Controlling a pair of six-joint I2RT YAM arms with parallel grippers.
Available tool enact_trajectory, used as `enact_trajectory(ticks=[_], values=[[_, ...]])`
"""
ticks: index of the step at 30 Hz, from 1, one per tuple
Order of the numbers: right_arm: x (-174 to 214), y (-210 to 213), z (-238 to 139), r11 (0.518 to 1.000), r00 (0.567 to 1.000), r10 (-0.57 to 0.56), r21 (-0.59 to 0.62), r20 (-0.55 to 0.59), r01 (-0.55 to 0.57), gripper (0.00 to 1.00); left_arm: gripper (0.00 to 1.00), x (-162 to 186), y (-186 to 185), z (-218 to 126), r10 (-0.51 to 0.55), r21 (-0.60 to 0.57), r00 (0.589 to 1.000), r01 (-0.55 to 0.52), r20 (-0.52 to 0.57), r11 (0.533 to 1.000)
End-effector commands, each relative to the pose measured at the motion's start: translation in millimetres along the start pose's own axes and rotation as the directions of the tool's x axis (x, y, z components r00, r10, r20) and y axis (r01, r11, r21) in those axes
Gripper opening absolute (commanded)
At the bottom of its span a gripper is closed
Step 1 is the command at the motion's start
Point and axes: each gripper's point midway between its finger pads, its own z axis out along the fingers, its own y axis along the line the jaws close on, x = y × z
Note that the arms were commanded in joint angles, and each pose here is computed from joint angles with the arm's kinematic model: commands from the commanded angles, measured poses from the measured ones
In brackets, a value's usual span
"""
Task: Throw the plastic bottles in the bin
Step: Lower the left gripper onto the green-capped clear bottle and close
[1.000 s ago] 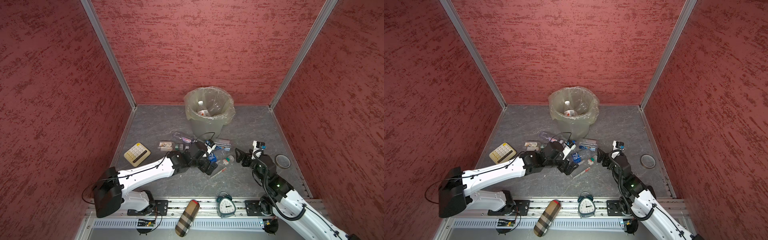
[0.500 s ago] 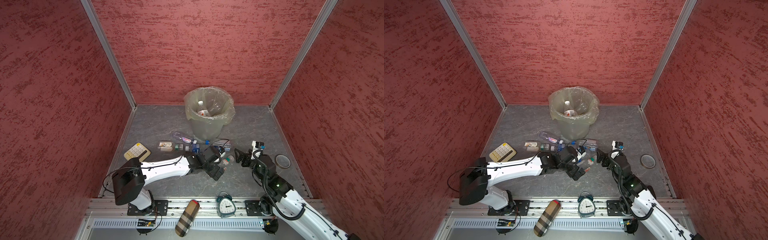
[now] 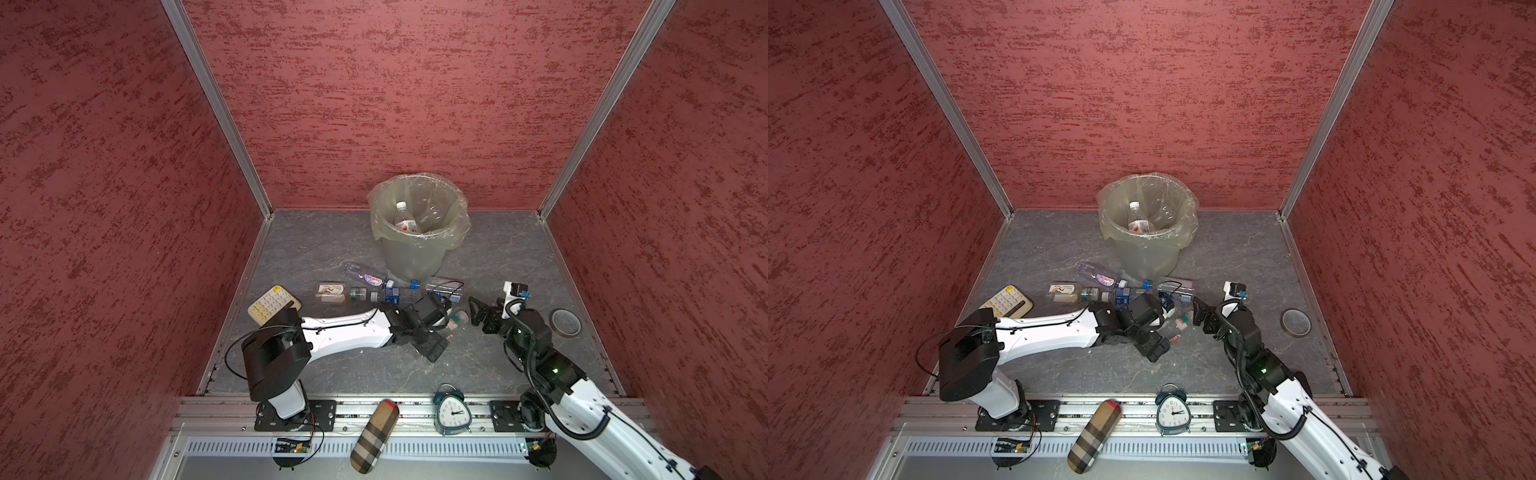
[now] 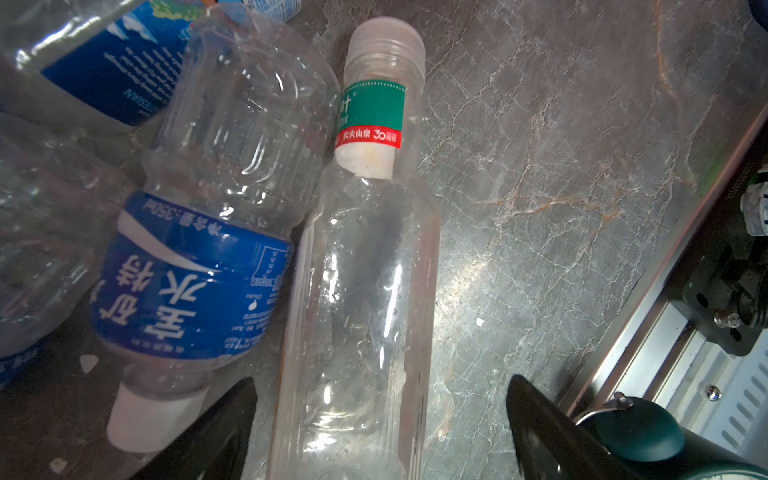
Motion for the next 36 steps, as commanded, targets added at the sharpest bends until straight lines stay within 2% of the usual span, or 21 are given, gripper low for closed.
enact_trajectory(ticks=[1,36], values=[[-2,4,0,1.0,1.0,-0.003,-0.021,0.011,0.004,0.98,0.94,-3,0,3,0.021,-0.015,1.0,-0.021,-0.013,1.0],[-1,2,1,1.0,1.0,0.0,-0.01,0.007,0.0,0.98,0.73,14,2,35,0.053,-0.088,0.988,-0.067,-0.148,0.994]])
